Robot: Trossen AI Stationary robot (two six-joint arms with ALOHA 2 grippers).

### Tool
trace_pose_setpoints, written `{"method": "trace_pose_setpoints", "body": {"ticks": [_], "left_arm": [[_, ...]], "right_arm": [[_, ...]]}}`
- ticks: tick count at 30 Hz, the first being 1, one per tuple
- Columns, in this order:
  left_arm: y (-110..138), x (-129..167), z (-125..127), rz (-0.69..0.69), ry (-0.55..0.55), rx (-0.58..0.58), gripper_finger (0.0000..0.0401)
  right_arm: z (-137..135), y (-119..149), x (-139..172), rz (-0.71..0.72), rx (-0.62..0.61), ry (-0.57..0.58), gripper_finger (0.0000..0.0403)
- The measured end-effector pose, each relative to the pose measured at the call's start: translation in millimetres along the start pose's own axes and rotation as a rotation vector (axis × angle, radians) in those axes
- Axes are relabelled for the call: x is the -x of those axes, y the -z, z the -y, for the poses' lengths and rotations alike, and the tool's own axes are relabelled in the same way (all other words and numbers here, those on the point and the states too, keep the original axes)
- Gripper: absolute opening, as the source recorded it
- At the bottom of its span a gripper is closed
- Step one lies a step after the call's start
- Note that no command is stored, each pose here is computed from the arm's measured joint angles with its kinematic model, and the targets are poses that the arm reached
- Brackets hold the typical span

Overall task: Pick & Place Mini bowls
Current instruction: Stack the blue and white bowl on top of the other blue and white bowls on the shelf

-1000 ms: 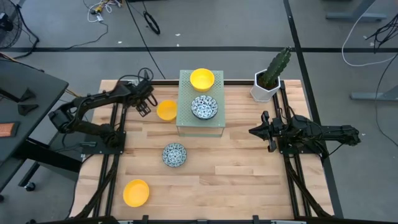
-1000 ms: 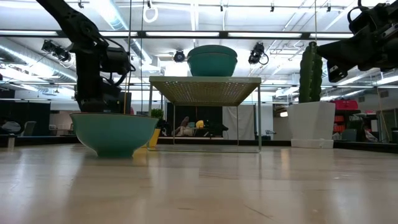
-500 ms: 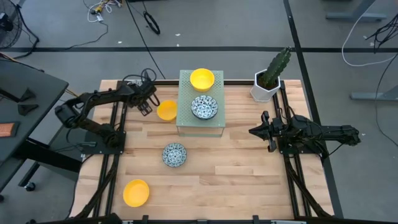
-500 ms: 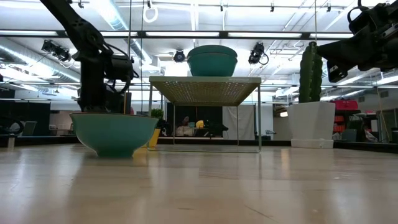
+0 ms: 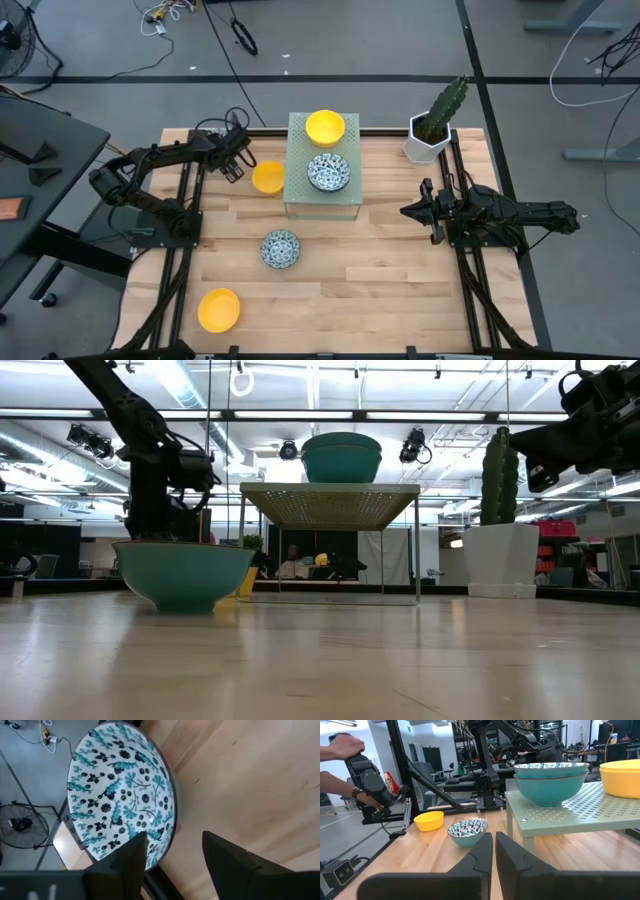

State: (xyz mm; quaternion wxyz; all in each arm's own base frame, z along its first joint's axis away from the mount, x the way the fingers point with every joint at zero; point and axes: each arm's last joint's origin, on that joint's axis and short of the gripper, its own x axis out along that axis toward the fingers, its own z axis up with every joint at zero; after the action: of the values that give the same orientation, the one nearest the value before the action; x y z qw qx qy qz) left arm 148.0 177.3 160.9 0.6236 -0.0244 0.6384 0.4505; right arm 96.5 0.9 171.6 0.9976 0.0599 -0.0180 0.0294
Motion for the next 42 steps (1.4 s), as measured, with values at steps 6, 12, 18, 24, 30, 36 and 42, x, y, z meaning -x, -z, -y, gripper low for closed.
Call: {"method": "trace_pose_setpoints", "body": {"ticks": [6, 12, 18, 24, 30, 36, 42], "left_arm": [[0.8, -1.5, -1.3, -0.004, 0.034, 0.009, 0.0152], [0.8, -1.5, -1.3, -0.004, 0.036, 0.009, 0.0120], [0.9, -1.5, -1.3, -0.004, 0.036, 0.008, 0.0090], [0.9, -1.5, -1.1, -0.004, 0.041, 0.007, 0.0072], [0.9, -1.5, -1.1, -0.004, 0.041, 0.007, 0.0062], [0.9, -1.5, -1.1, -0.004, 0.043, 0.006, 0.0037], [0.7, -1.3, -0.7, 0.000, 0.057, 0.007, 0.0008]], "right_arm": [[0.0, 0.0, 0.0, 0.000, 0.000, 0.000, 0.0027], [0.0, 0.0, 0.0, 0.000, 0.000, -0.001, 0.0027], [0.0, 0.0, 0.0, 0.000, 0.000, -0.001, 0.0027], [0.0, 0.0, 0.0, 0.000, 0.000, 0.000, 0.0027], [0.0, 0.0, 0.0, 0.000, 0.000, -0.001, 0.0027], [0.0, 0.0, 0.0, 0.000, 0.000, 0.000, 0.0027], [0.0, 0.0, 0.0, 0.000, 0.000, 0.000, 0.0027]]}}
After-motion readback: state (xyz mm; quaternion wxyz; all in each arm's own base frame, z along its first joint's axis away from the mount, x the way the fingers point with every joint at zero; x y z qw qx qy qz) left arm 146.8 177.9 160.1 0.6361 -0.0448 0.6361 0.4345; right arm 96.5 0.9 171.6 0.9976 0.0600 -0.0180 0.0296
